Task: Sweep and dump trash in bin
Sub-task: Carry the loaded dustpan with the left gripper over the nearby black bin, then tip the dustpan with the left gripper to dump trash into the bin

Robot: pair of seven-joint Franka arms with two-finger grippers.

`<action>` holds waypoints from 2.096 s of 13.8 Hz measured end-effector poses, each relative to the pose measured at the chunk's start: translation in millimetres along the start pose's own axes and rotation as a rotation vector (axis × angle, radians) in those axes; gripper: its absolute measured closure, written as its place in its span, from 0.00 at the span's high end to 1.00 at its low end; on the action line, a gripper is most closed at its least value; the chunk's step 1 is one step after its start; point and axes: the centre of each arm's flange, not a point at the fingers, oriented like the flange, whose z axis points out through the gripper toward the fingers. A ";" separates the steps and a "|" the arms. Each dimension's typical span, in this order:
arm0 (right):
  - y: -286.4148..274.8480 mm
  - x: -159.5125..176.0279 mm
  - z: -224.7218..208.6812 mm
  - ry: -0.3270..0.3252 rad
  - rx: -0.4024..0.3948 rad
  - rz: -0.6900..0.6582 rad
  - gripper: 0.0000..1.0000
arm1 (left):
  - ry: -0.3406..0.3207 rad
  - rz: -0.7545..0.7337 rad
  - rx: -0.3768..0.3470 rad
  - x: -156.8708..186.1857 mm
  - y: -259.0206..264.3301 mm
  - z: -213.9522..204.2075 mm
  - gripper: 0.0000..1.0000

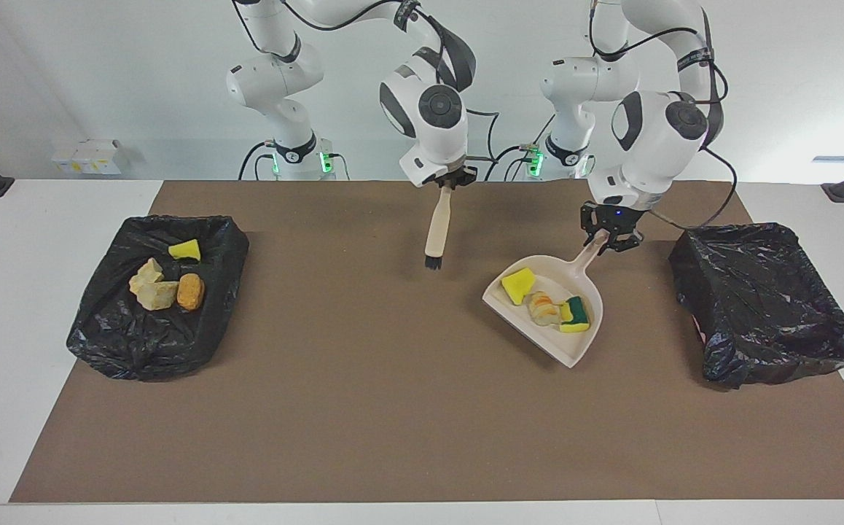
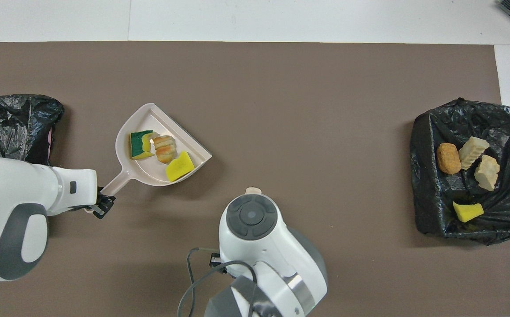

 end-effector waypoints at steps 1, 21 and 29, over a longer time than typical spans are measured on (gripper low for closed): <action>-9.1 -17.2 17.4 0.010 -0.038 -0.041 0.27 | 0.014 -0.044 0.012 -10.9 -18.4 -14.7 0.32; -0.1 -12.0 15.0 0.085 -0.079 -0.151 1.00 | -0.441 0.400 0.461 -186.1 -326.4 -169.1 0.32; 81.8 39.3 -117.6 0.160 -0.081 -0.246 1.00 | -0.791 0.628 0.509 -122.8 -299.7 -171.8 0.32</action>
